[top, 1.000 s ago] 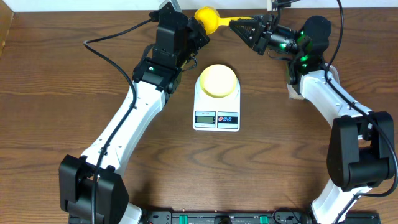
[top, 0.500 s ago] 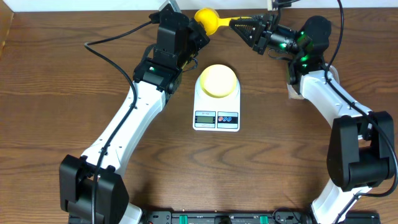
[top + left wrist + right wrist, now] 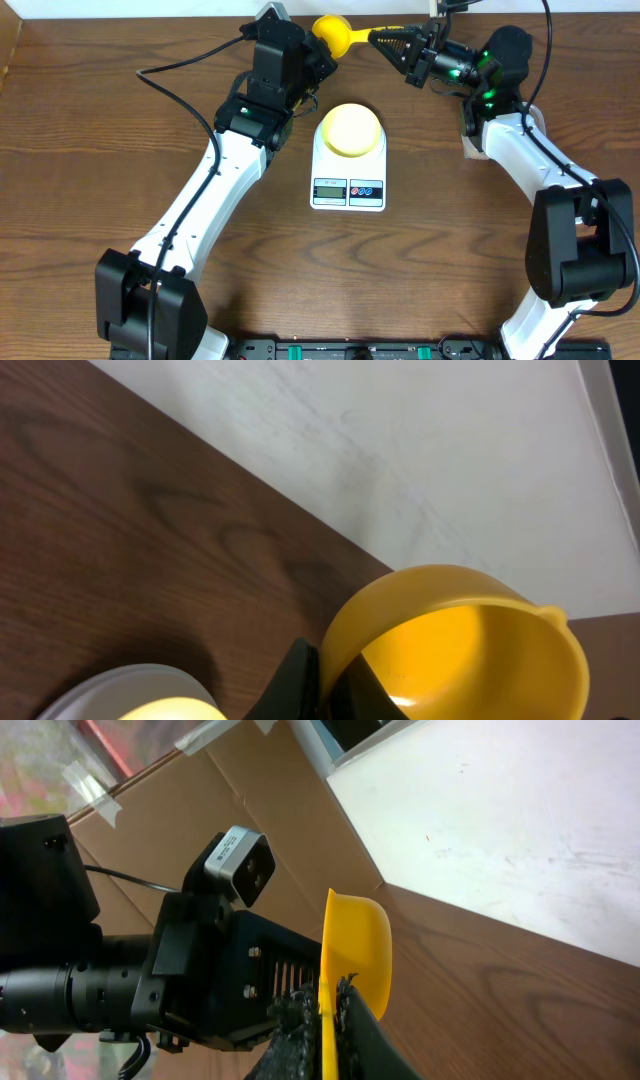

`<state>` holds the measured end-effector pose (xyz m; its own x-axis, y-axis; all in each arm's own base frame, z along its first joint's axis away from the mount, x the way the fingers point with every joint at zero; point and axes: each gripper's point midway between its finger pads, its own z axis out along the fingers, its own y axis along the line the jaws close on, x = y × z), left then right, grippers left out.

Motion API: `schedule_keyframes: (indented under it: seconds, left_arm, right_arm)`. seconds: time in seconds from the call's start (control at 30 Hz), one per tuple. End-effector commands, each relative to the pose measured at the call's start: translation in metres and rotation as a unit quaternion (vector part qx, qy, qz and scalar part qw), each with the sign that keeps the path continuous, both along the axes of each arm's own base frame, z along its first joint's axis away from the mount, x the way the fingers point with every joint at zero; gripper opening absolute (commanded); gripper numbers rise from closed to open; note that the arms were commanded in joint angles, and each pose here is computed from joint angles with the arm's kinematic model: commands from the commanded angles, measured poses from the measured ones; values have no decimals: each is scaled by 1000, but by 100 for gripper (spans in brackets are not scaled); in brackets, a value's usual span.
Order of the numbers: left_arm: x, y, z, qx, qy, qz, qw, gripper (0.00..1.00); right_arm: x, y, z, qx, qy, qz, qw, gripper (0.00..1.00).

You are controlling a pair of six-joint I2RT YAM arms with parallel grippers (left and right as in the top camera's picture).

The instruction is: Scoop item into bowl and weigh 50g on scale

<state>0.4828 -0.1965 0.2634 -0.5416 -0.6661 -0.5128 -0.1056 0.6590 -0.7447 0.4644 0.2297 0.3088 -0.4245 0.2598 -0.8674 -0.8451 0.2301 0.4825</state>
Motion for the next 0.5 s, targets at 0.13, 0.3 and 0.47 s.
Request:
schedule_keyframes:
  seconds: [0.13, 0.3, 0.47]
  left_arm:
    - [0, 5, 9, 0, -7, 15, 1000, 10]
    - [0, 5, 9, 0, -7, 15, 1000, 81]
    - [0, 6, 9, 0, -7, 16, 1000, 83]
  right_arm:
    - [2, -1, 11, 4, -15, -5, 1000, 1]
    - [2, -1, 11, 4, -15, -5, 1000, 1]
    - [2, -2, 11, 1, -21, -6, 1000, 1]
